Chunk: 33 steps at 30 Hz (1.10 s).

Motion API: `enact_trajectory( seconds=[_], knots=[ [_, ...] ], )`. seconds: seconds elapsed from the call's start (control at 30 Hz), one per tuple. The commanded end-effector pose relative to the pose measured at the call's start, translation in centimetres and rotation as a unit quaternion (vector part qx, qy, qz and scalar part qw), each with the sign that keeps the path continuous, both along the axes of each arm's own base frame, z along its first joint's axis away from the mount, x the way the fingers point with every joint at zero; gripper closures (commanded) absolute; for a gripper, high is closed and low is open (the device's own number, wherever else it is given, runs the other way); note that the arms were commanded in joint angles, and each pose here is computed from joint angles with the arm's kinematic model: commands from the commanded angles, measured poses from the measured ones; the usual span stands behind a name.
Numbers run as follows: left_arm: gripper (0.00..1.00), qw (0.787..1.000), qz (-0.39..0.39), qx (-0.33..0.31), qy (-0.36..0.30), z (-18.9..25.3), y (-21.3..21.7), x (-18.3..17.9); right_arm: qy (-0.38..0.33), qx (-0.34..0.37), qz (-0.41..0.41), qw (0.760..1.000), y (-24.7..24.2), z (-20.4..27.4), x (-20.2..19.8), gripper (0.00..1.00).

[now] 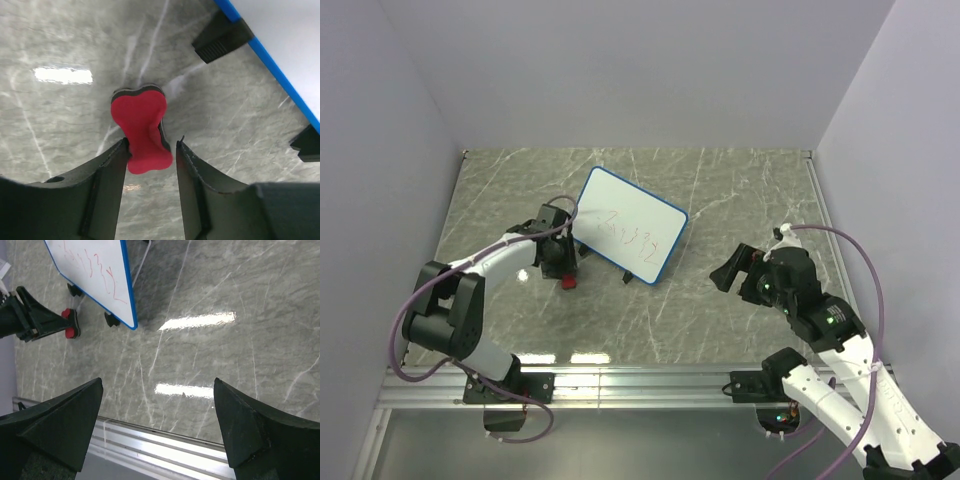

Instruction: Erase the whiteboard

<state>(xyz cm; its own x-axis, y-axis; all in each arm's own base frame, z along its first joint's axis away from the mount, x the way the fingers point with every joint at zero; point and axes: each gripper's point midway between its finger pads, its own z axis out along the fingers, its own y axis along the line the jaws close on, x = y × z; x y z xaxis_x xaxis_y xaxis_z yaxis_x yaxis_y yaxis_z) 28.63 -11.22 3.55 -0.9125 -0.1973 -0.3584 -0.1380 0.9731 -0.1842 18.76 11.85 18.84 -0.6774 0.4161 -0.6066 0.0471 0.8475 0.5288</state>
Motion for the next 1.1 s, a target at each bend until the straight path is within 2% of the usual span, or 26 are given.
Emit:
enact_trajectory(
  seconds=[0.0,0.3,0.53,0.63,0.73,0.87,0.97,1.0,1.07],
  knots=[
    [0.52,1.0,0.008,0.011,-0.001,-0.1,-0.4,0.2,-0.014,0.012,0.026,0.999,1.0,0.6,0.3,0.02],
    [0.55,0.998,0.02,0.063,0.017,-1.3,0.7,-0.7,-0.002,-0.012,0.098,0.995,2.1,1.3,-0.3,0.03],
    [0.65,0.996,0.027,0.087,0.024,-2.2,1.4,-0.4,-0.022,0.008,0.11,0.994,3.4,2.1,0.9,0.03],
    [1.0,0.995,0.027,0.09,0.035,-2.8,1.4,-0.5,-0.05,0.028,0.105,0.993,4.1,3.6,2.0,0.03],
    [1.0,0.996,0.029,0.079,0.022,-2.0,1.1,-0.3,-0.086,0.043,0.095,0.991,4.5,5.7,3.4,0.03],
    [1.0,0.997,0.031,0.055,-0.039,2.3,0.2,1.1,-0.111,0.054,0.079,0.989,5.2,6.7,5.8,0.02],
    [1.0,0.996,-0.002,0.017,-0.088,5.9,-2.1,2.6,-0.095,0.075,0.058,0.991,5.4,5.5,8.4,0.03],
    [1.0,0.995,-0.008,0.013,-0.098,6.6,-2.5,3.0,-0.087,0.103,0.082,0.987,6.5,4.5,9.2,0.03],
    [1.0,0.992,-0.025,-0.007,-0.125,9.0,-4.3,4.1,-0.062,0.146,0.065,0.985,6.0,2.7,10.5,0.05]
  ],
)
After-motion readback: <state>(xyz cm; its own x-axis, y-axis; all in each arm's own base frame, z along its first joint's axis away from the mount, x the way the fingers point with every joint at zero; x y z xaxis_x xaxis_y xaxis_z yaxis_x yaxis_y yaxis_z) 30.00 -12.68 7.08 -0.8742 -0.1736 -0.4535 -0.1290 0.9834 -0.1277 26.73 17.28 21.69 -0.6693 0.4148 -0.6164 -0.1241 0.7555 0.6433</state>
